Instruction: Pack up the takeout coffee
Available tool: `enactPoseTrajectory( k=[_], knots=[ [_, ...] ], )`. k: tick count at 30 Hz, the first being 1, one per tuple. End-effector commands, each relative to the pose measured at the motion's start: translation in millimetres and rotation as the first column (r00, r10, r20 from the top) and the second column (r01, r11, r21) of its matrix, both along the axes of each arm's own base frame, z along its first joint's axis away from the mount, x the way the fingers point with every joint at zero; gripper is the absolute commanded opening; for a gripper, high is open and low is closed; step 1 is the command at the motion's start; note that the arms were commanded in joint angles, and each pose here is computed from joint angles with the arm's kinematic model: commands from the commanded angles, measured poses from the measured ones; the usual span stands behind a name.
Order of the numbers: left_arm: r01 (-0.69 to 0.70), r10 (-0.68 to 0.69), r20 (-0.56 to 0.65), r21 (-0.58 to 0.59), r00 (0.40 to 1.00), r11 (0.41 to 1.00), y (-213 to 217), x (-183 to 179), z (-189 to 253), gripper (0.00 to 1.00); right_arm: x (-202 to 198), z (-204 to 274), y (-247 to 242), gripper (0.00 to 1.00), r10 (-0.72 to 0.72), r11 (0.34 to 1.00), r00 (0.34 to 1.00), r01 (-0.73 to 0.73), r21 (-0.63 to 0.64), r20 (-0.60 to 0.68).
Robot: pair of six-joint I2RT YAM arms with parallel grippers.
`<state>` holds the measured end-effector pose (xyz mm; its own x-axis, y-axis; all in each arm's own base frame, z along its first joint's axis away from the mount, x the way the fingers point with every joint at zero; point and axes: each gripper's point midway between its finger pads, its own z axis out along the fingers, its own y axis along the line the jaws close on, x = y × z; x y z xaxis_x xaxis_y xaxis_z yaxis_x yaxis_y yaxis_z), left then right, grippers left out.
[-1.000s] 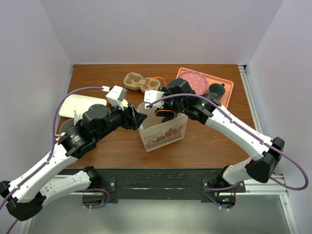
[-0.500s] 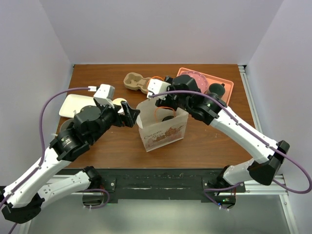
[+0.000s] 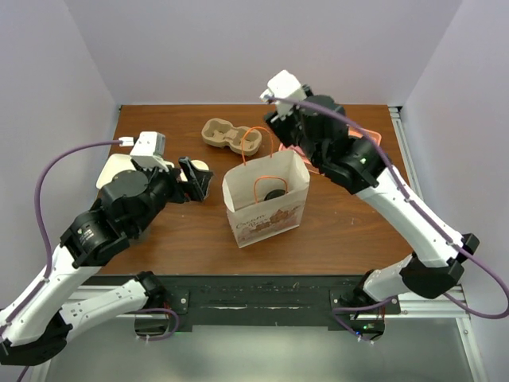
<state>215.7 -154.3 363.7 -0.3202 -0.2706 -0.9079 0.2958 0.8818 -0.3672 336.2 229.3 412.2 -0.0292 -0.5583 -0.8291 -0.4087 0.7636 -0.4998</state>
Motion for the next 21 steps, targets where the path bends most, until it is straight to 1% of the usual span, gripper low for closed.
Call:
enactPoseTrajectory(
  k=[1,2,3,4,5,6,7,8,9,10,11,12,13,14,15,16,17,18,19,20,21],
  knots=[
    [-0.145,0.146,-0.04,0.018,0.988,0.989,24.1,5.0,9.1,0.94,-11.6,54.6,-38.5,0.58,-0.269,0.892,0.961,0.274,0.359,-0.065],
    [-0.175,0.177,-0.057,0.044,0.983,0.984,31.8,3.9,4.1,0.92,-19.2,45.5,-41.2,0.56,-0.267,0.89,0.956,0.292,0.351,-0.12],
    [-0.227,0.23,-0.052,0.062,0.972,0.972,42.0,5.8,4.1,0.91,-25.6,47.0,-42.0,0.54,-0.255,0.876,0.955,0.294,0.383,-0.15],
    [-0.254,0.257,-0.047,0.062,0.965,0.965,48.3,5.7,7.2,0.9,-32.9,51.1,-41.1,0.51,-0.243,0.835,0.951,0.306,0.457,-0.193],
    [-0.274,0.28,-0.054,0.092,0.959,0.957,54.5,4.7,3.6,0.89,-42.9,41.6,-38.5,0.51,-0.206,0.837,0.946,0.303,0.456,-0.251],
    [-0.29,0.299,-0.059,0.119,0.953,0.949,56.9,6.6,1.6,0.88,-50.6,41.8,-37.9,0.51,-0.18,0.825,0.943,0.299,0.48,-0.279],
    [-0.32,0.327,-0.048,0.116,0.944,0.94,62.8,7.0,12.0,0.88,-61.7,45.4,-37.9,0.52,-0.141,0.796,0.941,0.293,0.53,-0.308],
    [-0.326,0.339,-0.065,0.158,0.938,0.932,67.2,4.8,8.3,0.87,-70.6,43.1,-37.5,0.52,-0.109,0.791,0.937,0.285,0.541,-0.333],
    [-0.334,0.354,-0.079,0.191,0.932,0.923,64.9,9.3,5.6,0.87,-80.9,42.4,-30.7,0.53,-0.042,0.783,0.933,0.254,0.568,-0.358],
    [-0.364,0.381,-0.072,0.18,0.922,0.914,69.2,10.0,16.0,0.86,-86.6,33.7,-27.0,0.54,-0.018,0.766,0.919,0.267,0.585,-0.395],
    [-0.373,0.398,-0.084,0.219,0.913,0.902,73.0,9.2,11.4,0.86,-98.9,43.1,-32.9,0.55,0.02,0.737,0.924,0.245,0.63,-0.382],
    [-0.384,0.417,-0.092,0.252,0.904,0.888,71.7,13.4,6.6,0.85,-108.8,42.2,-28.3,0.57,0.077,0.725,0.916,0.219,0.653,-0.393],
    [-0.421,0.453,-0.086,0.249,0.887,0.872,76.6,14.6,9.2,0.85,-113.2,32.3,-27.9,0.64,0.089,0.714,0.905,0.233,0.66,-0.415],
    [-0.433,0.473,-0.091,0.282,0.876,0.856,81.4,13.5,4.7,0.84,-123.7,41.1,-35.5,0.68,0.114,0.684,0.913,0.214,0.697,-0.392],
    [-0.442,0.491,-0.1,0.31,0.865,0.842,81.7,16.3,-0.4,0.83,-129.9,42.6,-40.3,0.72,0.123,0.668,0.912,0.216,0.712,-0.392],
    [-0.474,0.521,-0.106,0.296,0.847,0.83,85.1,17.1,1.7,0.83,-133.8,38.9,-42.4,0.77,0.126,0.654,0.906,0.231,0.721,-0.405],
    [-0.488,0.549,-0.116,0.337,0.827,0.805,92.2,16.5,-5.3,0.83,-143.0,45.0,-51.6,0.81,0.138,0.632,0.912,0.219,0.744,-0.385],
    [-0.499,0.566,-0.121,0.351,0.815,0.793,96.6,16.7,-8.3,0.83,-146.9,44.3,-55.2,0.86,0.141,0.626,0.913,0.216,0.749,-0.382],
    [-0.506,0.58,-0.129,0.364,0.804,0.782,101.2,16.6,-12.3,0.83,-147.2,36.2,-57.4,0.98,0.132,0.633,0.911,0.226,0.74,-0.391],
    [-0.534,0.615,-0.138,0.374,0.776,0.758,113.0,18.6,-14.9,0.82,-151.1,34.3,-62.9,0.99,0.128,0.633,0.913,0.227,0.74,-0.389],
    [-0.537,0.625,-0.149,0.384,0.766,0.751,117.8,19.7,-17.3,0.82,-157.2,35.4,-71.6,0.99,0.124,0.626,0.917,0.224,0.747,-0.379]
  ],
)
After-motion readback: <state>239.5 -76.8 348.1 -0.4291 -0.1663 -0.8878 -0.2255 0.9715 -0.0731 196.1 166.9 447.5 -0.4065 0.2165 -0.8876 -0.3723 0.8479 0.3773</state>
